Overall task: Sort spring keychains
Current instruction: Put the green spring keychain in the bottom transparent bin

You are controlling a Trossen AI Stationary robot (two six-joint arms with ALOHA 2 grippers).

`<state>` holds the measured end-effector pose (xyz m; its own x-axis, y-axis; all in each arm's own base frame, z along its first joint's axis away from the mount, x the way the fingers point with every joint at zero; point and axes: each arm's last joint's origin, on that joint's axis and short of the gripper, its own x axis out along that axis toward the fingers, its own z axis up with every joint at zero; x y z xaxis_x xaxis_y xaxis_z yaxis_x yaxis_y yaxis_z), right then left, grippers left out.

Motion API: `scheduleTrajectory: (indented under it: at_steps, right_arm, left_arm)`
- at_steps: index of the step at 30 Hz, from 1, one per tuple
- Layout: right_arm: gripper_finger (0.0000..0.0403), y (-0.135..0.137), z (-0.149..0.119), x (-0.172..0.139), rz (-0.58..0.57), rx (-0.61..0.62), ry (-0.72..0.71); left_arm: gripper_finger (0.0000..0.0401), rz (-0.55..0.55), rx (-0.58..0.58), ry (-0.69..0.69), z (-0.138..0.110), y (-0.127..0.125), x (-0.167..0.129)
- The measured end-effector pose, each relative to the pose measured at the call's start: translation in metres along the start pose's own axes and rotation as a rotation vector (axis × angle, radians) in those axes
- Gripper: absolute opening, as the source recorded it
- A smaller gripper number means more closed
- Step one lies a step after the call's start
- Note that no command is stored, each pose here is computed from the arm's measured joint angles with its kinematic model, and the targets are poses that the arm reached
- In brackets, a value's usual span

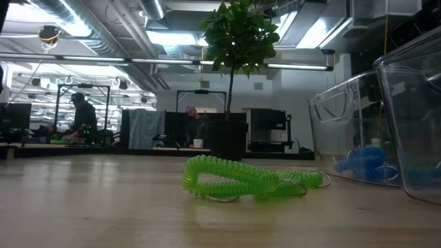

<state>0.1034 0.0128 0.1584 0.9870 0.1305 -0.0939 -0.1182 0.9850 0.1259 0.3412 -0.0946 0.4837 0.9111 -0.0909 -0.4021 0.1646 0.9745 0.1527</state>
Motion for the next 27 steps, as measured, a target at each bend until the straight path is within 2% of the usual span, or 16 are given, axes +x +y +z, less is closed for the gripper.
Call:
scheduleTrajectory:
  at_steps: [5, 11, 17, 23, 27]
  right_arm:
    - [0.0154, 0.000, 0.000, 0.000, 0.000, 0.000, 0.000]
    - [0.0154, 0.000, 0.000, 0.000, 0.000, 0.000, 0.000]
    - [0.0154, 0.000, 0.000, 0.000, -0.001, 0.000, 0.000]
    - [0.0154, 0.000, 0.000, 0.000, 0.000, 0.000, 0.001]
    - [0.0154, 0.000, 0.000, 0.000, 0.000, 0.000, 0.000]
  left_arm:
    - [0.0118, 0.112, -0.007, -0.019, 0.005, 0.009, -0.032]
    - [0.0116, 0.181, -0.038, 0.147, -0.012, 0.012, -0.036]
    - [0.0115, 0.126, -0.061, 0.397, -0.053, 0.016, -0.003]
    - [0.0114, 0.137, -0.072, 0.620, -0.108, 0.012, 0.034]
    - [0.0113, 0.142, -0.085, 0.680, -0.146, 0.004, 0.059]
